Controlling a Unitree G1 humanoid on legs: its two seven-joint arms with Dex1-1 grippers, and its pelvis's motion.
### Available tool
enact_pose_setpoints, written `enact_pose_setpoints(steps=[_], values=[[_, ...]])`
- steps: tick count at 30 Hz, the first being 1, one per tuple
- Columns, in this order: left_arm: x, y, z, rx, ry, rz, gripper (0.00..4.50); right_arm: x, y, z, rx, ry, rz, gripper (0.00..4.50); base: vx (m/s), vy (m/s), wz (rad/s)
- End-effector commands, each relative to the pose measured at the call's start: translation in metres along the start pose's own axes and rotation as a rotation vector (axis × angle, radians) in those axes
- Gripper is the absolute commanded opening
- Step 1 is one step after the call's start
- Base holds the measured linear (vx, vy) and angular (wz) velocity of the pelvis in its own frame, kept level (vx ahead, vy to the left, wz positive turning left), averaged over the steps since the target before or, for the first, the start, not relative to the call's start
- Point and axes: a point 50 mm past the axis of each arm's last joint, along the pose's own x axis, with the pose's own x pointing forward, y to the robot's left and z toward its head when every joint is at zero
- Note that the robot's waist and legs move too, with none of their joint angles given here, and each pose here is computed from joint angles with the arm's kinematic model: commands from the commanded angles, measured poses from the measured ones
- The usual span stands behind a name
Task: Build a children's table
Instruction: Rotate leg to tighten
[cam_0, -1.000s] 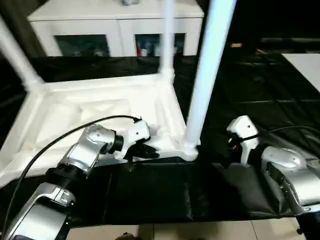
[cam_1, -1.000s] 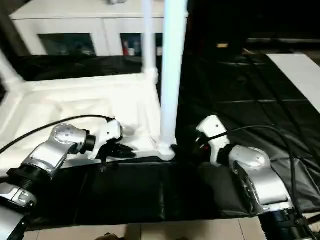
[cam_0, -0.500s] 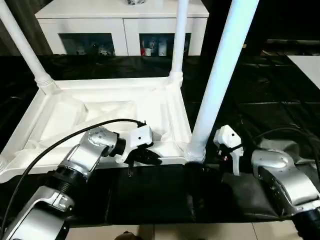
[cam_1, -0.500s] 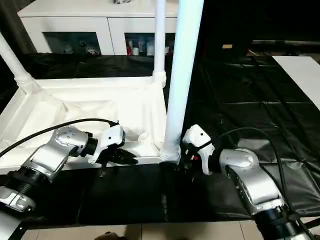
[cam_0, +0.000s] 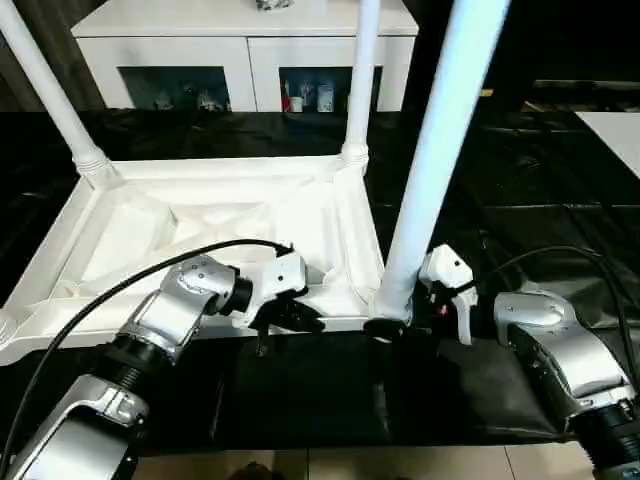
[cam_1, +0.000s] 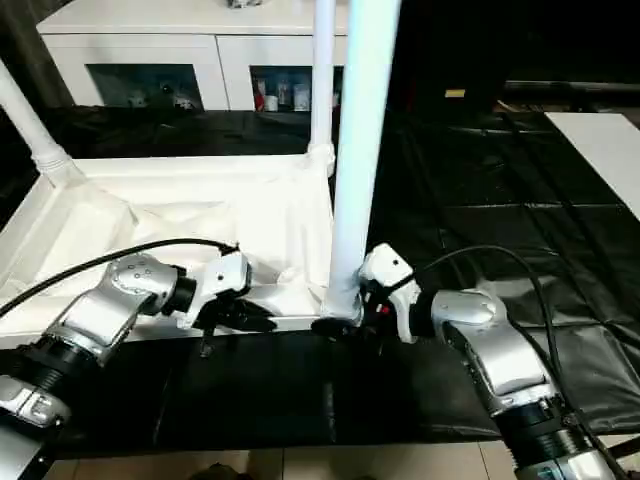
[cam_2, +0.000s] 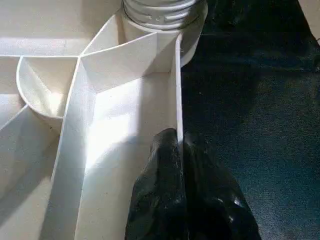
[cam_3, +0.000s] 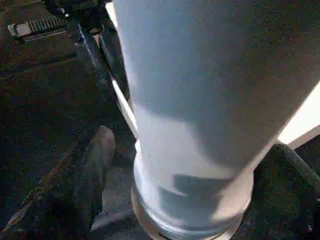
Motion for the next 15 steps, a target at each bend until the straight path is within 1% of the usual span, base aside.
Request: enact_pose_setpoints(steps=[1, 3, 4, 5, 6, 9, 10, 13, 15], values=[[0.0038, -0.0028, 0.0089, 0.042, -0.011, -0.033, 0.0, 0.0001, 0.0008, 0.0005, -0.006, -0.002, 0.025, 3.64, 0.0, 0.0, 0.0], [0.0039, -0.0031, 0.0085, 0.04, -0.01, -0.034, 0.0, -0.0002, 0.0005, -0.0002, -0.002, 0.001, 0.029, 3.43, 0.0, 0.0, 0.0], [0.0039, -0.0031, 0.0084, 0.04, -0.01, -0.034, 0.0, -0.0002, 0.0006, -0.0003, -0.001, 0.002, 0.031, 3.43, 0.0, 0.0, 0.0], [0.0038, -0.0031, 0.0082, 0.039, -0.009, -0.034, 0.0, -0.0001, 0.0004, -0.0006, 0.0, 0.004, 0.035, 3.26, 0.0, 0.0, 0.0], [0.0036, -0.0032, 0.0078, 0.038, -0.007, -0.034, 0.0, -0.0001, 0.0003, -0.0007, 0.0, 0.004, 0.037, 3.26, 0.0, 0.0, 0.0], [0.0033, -0.0033, 0.0074, 0.037, -0.005, -0.033, 0.0, -0.0001, 0.0001, -0.0009, 0.002, 0.005, 0.037, 2.92, 0.0, 0.0, 0.0], [0.0032, -0.0033, 0.0072, 0.037, -0.004, -0.033, 0.0, -0.0001, 0.0002, -0.0012, 0.003, 0.006, 0.038, 2.92, 0.0, 0.0, 0.0], [0.0032, -0.0032, 0.0071, 0.037, -0.003, -0.034, 0.0, -0.0001, 0.0002, -0.0016, 0.005, 0.007, 0.038, 2.73, 0.0, 0.0, 0.0], [0.0032, -0.0028, 0.0071, 0.038, -0.001, -0.032, 0.0, -0.0002, -0.0003, -0.002, 0.006, 0.007, 0.033, 2.72, 0.0, 0.0, 0.0]])
